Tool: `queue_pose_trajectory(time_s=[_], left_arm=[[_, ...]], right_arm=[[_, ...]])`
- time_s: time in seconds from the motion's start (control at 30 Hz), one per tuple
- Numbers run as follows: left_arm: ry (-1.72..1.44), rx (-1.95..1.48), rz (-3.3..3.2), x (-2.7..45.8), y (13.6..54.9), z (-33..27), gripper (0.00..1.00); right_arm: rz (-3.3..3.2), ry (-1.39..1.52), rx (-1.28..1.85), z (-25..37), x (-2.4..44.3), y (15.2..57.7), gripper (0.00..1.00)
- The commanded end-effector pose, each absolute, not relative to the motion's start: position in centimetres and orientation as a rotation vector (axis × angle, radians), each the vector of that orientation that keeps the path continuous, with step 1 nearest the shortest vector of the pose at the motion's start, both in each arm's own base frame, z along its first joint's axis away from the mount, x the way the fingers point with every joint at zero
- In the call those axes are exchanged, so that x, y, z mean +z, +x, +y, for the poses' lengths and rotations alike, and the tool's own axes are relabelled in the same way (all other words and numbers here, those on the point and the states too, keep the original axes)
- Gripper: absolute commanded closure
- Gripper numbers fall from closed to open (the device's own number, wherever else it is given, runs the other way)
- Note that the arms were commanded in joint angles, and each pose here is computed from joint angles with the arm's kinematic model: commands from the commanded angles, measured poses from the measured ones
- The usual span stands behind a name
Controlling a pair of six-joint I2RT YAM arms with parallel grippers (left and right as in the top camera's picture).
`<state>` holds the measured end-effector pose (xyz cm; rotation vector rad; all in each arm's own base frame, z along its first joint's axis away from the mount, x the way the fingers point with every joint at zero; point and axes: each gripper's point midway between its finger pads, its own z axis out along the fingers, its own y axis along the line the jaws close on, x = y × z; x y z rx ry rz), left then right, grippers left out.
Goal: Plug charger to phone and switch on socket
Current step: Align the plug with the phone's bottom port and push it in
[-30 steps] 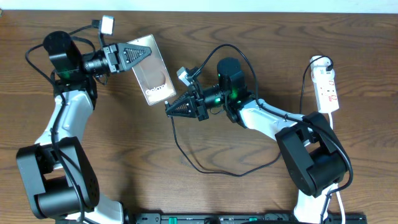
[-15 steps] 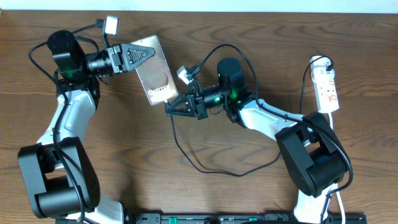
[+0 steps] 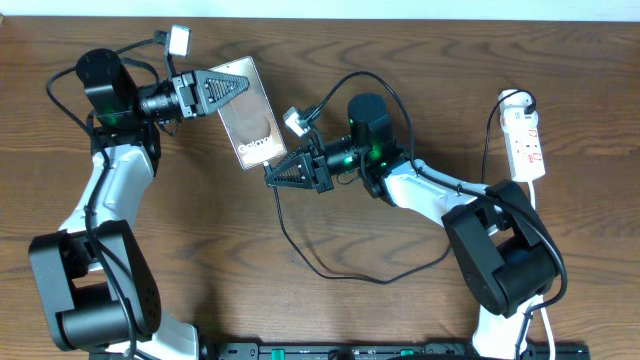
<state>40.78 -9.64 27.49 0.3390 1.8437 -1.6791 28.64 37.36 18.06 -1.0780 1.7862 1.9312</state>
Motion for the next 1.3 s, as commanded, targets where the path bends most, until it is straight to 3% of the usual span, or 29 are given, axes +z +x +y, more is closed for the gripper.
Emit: queue_pose_trajectory(time_s=[0.0, 1.27], left_arm=[[0.355, -1.673, 1.836, 27.92, 40.42, -9.63, 0.93], [0.290, -1.719, 1.867, 27.93, 40.39, -9.22, 0.93]], right_arm=[[1.781, -1.101, 1.954, 37.41, 18.18, 28.11, 0.99], [1.787, -1.097, 1.952, 37.64, 18.11, 28.01, 0.99]])
